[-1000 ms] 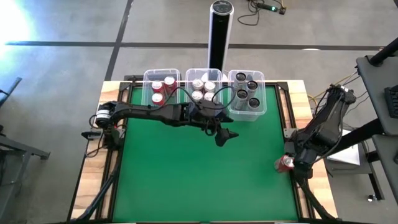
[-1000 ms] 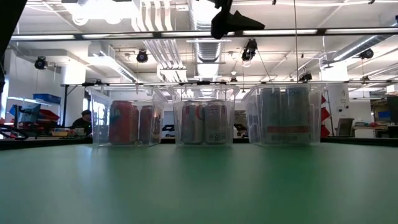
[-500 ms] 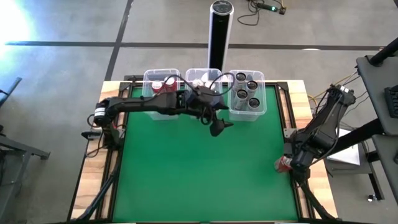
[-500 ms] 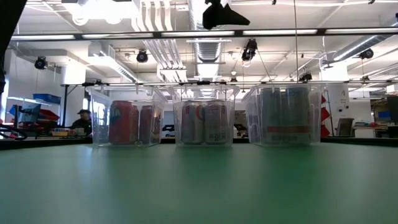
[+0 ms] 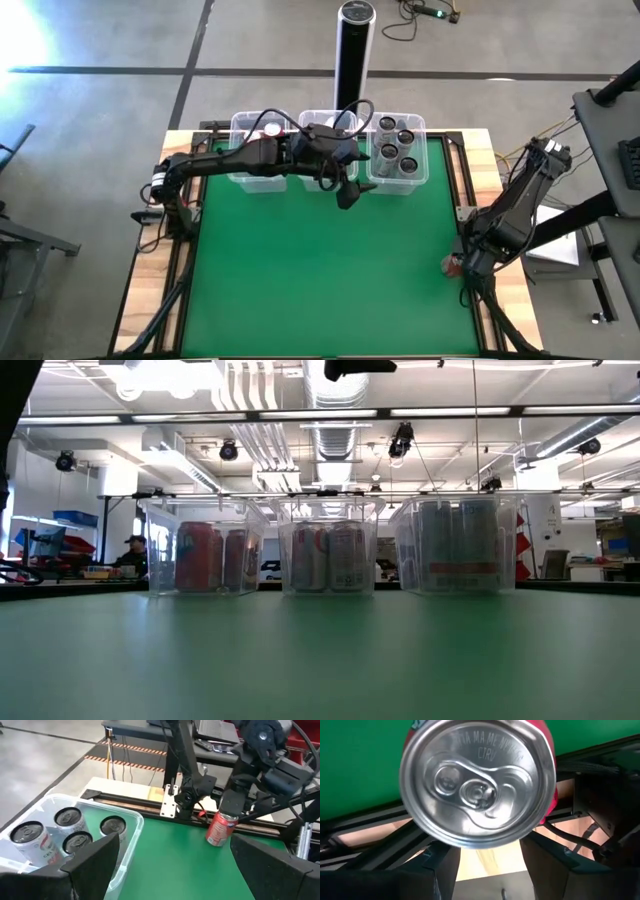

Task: Sort soda cans
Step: Put the orange soda can into the left transparent bin

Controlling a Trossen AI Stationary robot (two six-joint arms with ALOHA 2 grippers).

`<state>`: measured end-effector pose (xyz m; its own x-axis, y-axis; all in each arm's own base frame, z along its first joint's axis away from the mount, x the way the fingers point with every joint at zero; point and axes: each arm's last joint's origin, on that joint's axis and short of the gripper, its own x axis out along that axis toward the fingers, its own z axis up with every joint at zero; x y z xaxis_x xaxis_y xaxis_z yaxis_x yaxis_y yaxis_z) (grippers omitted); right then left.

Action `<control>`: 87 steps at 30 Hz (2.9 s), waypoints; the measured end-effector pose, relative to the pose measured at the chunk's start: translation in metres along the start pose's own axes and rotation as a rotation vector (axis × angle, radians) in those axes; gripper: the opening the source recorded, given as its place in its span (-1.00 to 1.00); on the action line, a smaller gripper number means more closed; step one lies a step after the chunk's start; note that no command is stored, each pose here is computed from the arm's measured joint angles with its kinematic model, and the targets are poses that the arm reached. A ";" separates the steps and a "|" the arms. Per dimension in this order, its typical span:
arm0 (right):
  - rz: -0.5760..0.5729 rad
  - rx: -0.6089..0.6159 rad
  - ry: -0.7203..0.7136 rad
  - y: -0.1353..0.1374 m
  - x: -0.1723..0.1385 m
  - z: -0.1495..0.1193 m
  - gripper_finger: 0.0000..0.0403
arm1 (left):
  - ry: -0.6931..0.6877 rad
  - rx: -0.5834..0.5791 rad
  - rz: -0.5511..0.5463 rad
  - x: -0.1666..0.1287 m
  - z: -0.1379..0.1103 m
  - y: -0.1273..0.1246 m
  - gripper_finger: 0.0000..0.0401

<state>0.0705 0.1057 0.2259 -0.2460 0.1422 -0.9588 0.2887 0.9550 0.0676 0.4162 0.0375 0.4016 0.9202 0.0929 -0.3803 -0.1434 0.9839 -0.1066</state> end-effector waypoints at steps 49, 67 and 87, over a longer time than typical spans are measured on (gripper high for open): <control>0.101 -0.004 -0.256 0.012 -0.002 0.054 0.02 | 0.219 0.045 -0.049 0.006 -0.031 -0.007 0.82; 0.086 -0.070 -0.369 0.014 -0.002 0.088 0.02 | 0.296 0.078 -0.209 0.043 -0.091 -0.031 0.82; 0.043 -0.193 -0.485 0.025 -0.011 0.146 0.02 | 0.456 -0.032 -0.287 0.036 -0.103 -0.042 0.82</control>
<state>0.2155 0.0897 0.1980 0.2323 0.0891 -0.9686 0.1016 0.9881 0.1152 0.4177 -0.0163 0.2974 0.6732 -0.2618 -0.6916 0.0733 0.9542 -0.2899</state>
